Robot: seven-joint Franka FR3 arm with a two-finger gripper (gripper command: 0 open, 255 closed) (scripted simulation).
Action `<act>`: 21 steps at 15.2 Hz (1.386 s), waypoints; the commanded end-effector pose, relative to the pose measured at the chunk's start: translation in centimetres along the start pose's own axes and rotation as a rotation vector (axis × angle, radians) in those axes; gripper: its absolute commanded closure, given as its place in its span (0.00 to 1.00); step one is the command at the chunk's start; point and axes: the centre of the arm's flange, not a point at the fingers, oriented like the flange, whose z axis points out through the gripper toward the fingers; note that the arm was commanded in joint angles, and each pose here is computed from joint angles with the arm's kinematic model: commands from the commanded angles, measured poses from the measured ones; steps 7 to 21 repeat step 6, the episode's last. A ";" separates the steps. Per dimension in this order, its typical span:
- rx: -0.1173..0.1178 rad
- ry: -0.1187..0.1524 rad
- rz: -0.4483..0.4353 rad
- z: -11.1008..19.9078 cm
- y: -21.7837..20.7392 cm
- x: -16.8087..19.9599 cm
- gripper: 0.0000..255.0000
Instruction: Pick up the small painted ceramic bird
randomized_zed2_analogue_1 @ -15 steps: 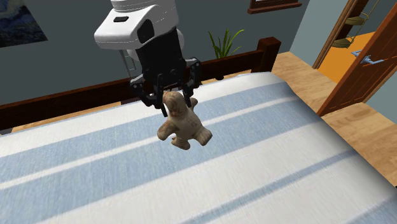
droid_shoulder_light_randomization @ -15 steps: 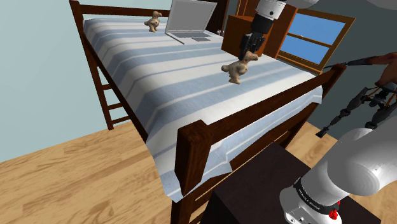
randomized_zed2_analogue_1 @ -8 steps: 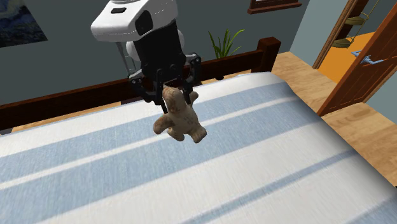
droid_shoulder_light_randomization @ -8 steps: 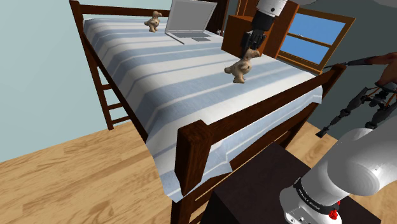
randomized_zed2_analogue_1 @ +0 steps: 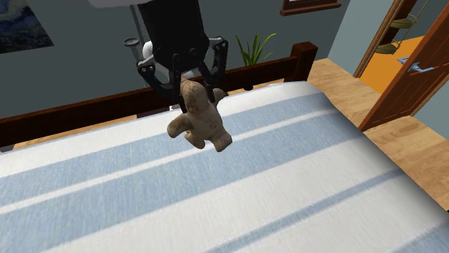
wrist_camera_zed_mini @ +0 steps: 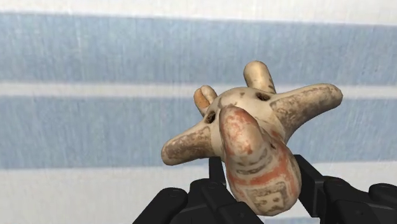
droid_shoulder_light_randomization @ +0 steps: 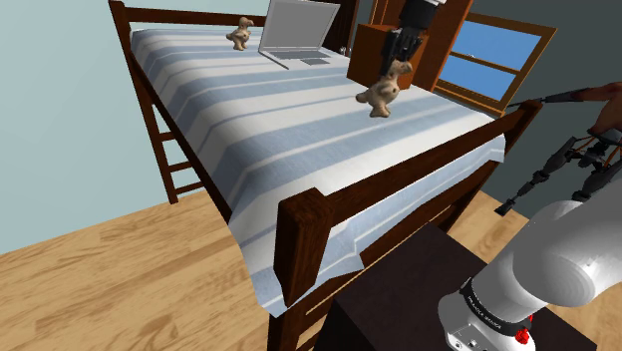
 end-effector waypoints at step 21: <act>0.000 0.000 0.000 -2.8 -0.2 0.2 1.00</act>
